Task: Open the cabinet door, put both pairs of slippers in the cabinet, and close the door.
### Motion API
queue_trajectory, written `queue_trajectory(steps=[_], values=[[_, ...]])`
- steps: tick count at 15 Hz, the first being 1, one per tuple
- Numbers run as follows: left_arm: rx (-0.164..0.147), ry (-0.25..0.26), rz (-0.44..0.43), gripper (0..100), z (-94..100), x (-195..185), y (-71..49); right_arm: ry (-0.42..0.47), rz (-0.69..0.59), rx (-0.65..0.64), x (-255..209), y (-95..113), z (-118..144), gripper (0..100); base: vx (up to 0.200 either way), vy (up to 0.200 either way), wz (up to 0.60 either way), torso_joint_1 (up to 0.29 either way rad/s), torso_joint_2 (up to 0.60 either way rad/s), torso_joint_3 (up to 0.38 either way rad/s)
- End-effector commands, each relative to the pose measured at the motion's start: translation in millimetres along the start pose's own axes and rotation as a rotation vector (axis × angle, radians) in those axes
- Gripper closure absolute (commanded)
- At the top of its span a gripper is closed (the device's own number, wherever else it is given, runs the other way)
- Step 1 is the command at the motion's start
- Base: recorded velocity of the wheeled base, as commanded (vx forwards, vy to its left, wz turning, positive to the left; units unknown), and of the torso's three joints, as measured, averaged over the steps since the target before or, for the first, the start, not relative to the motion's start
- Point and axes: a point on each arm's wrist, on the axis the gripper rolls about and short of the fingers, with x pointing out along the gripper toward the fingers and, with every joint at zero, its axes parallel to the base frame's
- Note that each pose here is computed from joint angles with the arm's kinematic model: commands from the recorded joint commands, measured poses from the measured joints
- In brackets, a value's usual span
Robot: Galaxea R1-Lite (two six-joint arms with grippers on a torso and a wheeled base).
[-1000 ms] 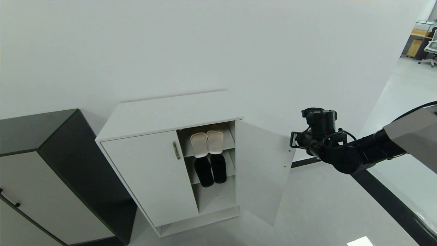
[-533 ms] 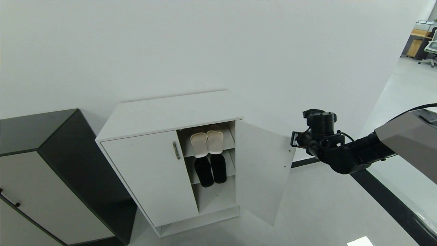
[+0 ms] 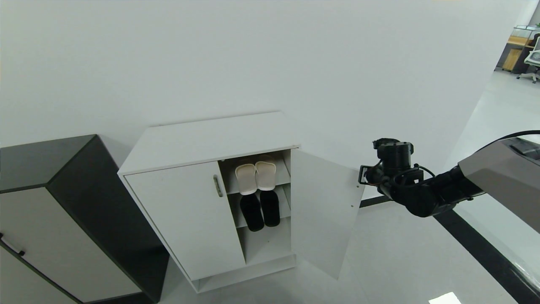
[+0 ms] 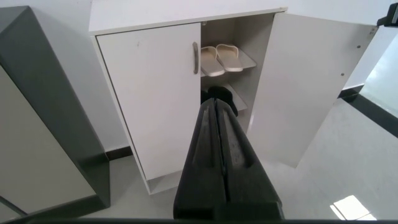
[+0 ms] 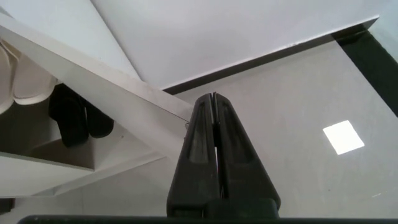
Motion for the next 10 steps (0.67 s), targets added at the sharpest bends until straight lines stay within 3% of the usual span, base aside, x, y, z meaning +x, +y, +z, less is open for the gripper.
queue_trajectory(steps=[1, 5, 10], values=[[0.000, 0.001, 0.000, 100, 0.1, 0, 0.0, 0.003, 0.006, -0.004, -3, 3, -1, 100, 0.000, 0.000, 0.00, 0.000, 0.00, 0.000], [0.000, 0.001, 0.000, 100, 0.1, 0, 0.0, 0.025, 0.057, -0.032, -25, 22, -6, 100, 0.000, 0.000, 0.00, 0.000, 0.00, 0.000], [0.000, 0.001, 0.000, 100, 0.1, 0, 0.0, 0.038, 0.234, -0.087, -104, 75, -11, 100, 0.000, 0.000, 0.00, 0.000, 0.00, 0.000]])
